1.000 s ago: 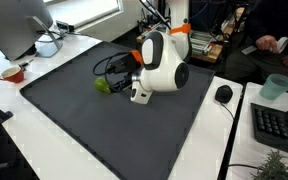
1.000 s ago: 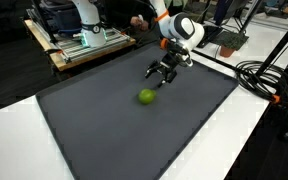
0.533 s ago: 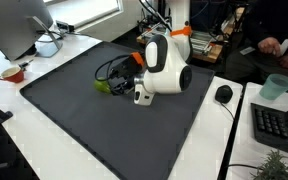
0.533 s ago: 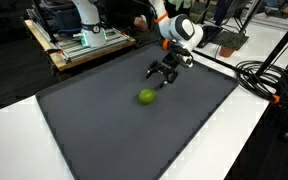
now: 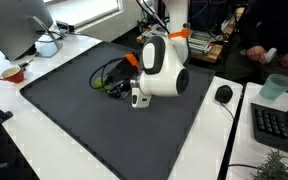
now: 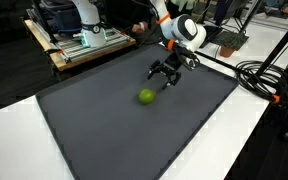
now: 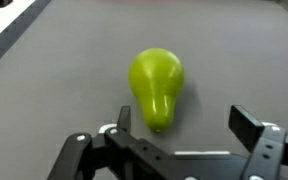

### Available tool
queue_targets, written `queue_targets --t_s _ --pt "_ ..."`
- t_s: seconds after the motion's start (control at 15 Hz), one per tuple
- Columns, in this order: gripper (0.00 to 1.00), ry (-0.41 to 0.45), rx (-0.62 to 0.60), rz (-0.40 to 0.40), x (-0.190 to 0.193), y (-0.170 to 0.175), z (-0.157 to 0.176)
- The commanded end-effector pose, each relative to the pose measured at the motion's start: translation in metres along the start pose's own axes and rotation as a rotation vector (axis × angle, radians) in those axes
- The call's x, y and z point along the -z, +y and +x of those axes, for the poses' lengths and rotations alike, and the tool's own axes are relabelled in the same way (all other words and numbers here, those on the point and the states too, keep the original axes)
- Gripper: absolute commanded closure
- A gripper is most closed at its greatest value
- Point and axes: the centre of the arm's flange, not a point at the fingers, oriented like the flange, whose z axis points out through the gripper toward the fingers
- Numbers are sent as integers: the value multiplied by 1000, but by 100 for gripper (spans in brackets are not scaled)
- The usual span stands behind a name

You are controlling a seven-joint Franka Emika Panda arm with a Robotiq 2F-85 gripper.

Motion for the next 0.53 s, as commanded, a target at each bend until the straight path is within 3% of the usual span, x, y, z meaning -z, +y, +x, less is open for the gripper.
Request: queue_targets --t_s 0.0,0.47 --pt "0 -19 55 5 -22 20 10" --pt "0 30 83 -11 -43 30 18"
